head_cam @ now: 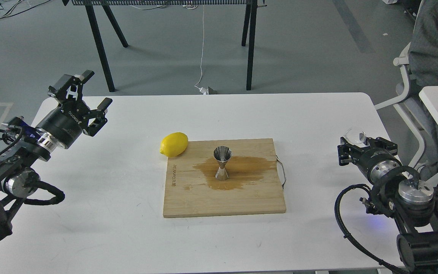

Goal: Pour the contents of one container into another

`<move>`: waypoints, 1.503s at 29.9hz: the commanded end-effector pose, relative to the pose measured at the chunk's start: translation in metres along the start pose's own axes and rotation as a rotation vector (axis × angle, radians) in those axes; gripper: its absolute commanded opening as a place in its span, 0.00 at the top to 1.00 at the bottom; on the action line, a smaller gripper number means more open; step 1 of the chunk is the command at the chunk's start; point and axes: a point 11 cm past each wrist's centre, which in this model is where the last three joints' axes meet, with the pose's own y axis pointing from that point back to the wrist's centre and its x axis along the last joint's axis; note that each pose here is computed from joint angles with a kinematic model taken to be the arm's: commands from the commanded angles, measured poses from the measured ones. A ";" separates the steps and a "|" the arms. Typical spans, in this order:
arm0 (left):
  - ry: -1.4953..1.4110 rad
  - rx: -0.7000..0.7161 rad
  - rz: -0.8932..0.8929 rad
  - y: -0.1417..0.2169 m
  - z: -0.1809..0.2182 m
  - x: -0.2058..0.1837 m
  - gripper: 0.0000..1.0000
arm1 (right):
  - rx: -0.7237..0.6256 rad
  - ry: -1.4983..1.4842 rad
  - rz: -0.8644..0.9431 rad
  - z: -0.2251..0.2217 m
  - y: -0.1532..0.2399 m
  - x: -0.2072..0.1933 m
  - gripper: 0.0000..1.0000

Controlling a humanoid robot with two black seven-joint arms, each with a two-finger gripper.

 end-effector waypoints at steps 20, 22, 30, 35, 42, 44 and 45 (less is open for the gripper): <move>-0.005 0.007 -0.003 0.001 -0.001 0.000 0.07 | -0.006 -0.045 0.149 0.000 -0.004 0.052 0.47; -0.006 0.006 -0.002 0.001 -0.001 0.000 0.07 | -0.012 -0.044 0.150 0.003 -0.004 0.052 0.46; -0.007 0.007 -0.002 0.001 -0.001 0.000 0.07 | -0.036 -0.033 0.171 0.014 -0.006 0.059 0.42; -0.007 0.007 -0.002 0.001 -0.001 0.000 0.07 | -0.045 -0.033 0.172 0.019 -0.006 0.060 0.30; -0.007 0.008 -0.001 0.001 -0.001 0.001 0.07 | -0.041 -0.042 0.166 0.017 -0.005 0.058 0.01; -0.008 0.009 -0.002 0.001 -0.001 0.001 0.07 | -0.038 -0.046 0.171 0.015 -0.003 0.062 0.01; -0.008 0.009 -0.002 0.001 -0.001 0.001 0.07 | -0.036 -0.044 0.169 0.014 -0.002 0.061 0.01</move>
